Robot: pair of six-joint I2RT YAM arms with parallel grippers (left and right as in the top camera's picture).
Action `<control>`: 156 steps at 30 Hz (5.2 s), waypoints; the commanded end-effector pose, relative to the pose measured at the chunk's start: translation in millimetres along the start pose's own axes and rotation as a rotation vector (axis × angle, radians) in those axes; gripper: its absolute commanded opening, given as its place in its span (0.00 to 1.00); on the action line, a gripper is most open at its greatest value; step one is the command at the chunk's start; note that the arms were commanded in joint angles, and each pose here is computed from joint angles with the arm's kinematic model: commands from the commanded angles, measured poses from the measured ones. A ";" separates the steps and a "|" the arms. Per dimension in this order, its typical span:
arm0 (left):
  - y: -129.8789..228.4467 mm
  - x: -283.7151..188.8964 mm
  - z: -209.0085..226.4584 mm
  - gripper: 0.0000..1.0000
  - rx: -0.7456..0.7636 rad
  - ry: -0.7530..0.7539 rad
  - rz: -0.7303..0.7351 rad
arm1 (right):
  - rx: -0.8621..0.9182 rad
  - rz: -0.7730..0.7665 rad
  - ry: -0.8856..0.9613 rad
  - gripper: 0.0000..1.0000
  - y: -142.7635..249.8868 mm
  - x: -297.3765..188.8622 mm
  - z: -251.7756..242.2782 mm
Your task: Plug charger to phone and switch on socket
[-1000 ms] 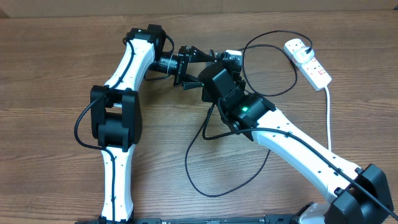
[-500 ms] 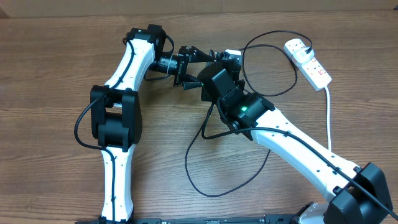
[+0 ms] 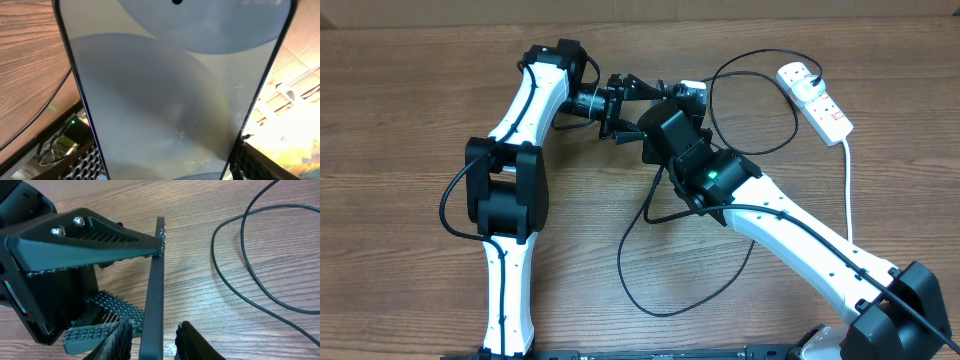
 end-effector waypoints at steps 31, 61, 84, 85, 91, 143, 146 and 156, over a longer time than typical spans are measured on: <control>4.8 2.8 -8.7 0.69 0.016 0.023 0.026 | 0.037 -0.018 -0.018 0.11 -8.3 -1.8 6.1; -6.2 -4.5 -17.3 0.73 0.094 0.041 -0.001 | 0.702 -0.068 0.039 0.04 -12.2 -2.1 -4.7; -11.9 -7.2 -13.5 0.48 -0.041 0.015 -0.039 | 1.484 -0.012 -0.033 0.04 -11.8 -0.7 3.3; -11.9 -7.2 -13.5 0.47 -0.042 0.015 -0.039 | 1.501 -0.011 -0.036 0.04 -12.1 -0.7 3.7; -14.1 -8.2 -15.0 0.30 -0.041 0.016 -0.047 | 1.578 0.039 -0.058 0.04 -10.4 -1.0 9.7; -49.9 -35.9 -6.2 0.04 0.128 -0.089 -0.275 | 0.870 -0.028 -0.231 0.80 -41.4 -45.5 16.0; -49.7 -41.4 -6.8 0.04 0.231 -0.098 -0.279 | 0.655 -0.077 -0.245 0.93 -49.2 -65.0 10.5; 5.7 -74.1 -20.6 0.04 0.490 -0.476 -0.612 | 0.369 0.058 -0.128 1.00 -16.7 -71.6 -18.9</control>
Point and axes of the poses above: each gripper's point midway between its finger pads, its own x axis out along the fingers, its own z axis along the line the jaws close on, y = z × x, the point moved 4 cm from there along -x, back along the fingers, and after that the axes turned 11 degrees about -x, right-handed, at the moved point
